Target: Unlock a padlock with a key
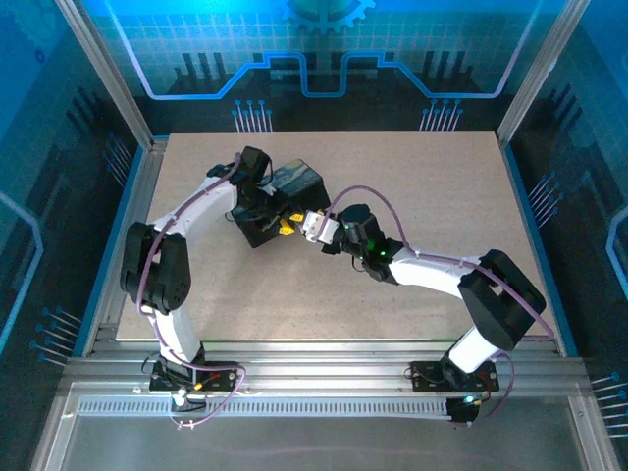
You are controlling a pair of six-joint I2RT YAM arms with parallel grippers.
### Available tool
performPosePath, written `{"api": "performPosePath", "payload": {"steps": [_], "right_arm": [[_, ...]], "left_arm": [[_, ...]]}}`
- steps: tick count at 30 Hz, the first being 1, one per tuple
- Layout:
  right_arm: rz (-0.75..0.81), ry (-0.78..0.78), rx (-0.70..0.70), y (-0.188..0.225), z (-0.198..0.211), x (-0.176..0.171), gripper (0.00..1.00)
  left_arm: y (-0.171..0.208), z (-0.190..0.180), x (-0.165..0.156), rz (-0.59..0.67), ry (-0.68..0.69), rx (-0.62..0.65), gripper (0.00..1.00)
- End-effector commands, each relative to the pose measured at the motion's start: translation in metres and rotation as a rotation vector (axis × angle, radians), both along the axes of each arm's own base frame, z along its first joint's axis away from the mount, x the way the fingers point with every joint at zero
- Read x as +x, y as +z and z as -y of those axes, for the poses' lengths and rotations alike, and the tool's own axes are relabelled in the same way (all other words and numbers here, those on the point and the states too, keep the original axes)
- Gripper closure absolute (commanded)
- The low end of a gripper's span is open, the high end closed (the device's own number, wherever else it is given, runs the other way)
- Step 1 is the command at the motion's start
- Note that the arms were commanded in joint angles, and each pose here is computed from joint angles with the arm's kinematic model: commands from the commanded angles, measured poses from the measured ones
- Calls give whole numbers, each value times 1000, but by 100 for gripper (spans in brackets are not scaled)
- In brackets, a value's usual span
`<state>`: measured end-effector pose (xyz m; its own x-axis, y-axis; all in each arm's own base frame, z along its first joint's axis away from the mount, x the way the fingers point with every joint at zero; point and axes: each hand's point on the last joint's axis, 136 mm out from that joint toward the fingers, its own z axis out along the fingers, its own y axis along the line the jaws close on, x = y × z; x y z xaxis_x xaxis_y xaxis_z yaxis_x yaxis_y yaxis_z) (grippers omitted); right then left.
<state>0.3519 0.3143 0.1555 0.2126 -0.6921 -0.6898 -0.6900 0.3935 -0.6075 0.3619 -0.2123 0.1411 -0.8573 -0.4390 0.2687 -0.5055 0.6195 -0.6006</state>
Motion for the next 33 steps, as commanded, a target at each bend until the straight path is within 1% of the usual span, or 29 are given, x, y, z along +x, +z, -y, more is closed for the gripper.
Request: {"api": "performPosePath", "payload": {"steps": [1, 10, 16, 19, 30, 33], "right_arm": [[116, 29, -56, 4, -9, -1, 70], [143, 87, -63, -4, -31, -13, 71], [128, 87, -81, -15, -34, -8, 76], [135, 72, -76, -18, -35, -4, 76], [203, 15, -2, 0, -41, 5, 78], [188, 9, 21, 0, -43, 5, 80]], "left_arm": [[2, 2, -13, -91, -18, -45, 100], [6, 0, -10, -95, -7, -66, 100], [8, -1, -10, -97, 14, -87, 100], [8, -2, -10, -100, 17, -94, 100], [4, 1, -14, -124, 39, -124, 100], [3, 0, -14, -123, 40, -121, 100]]}}
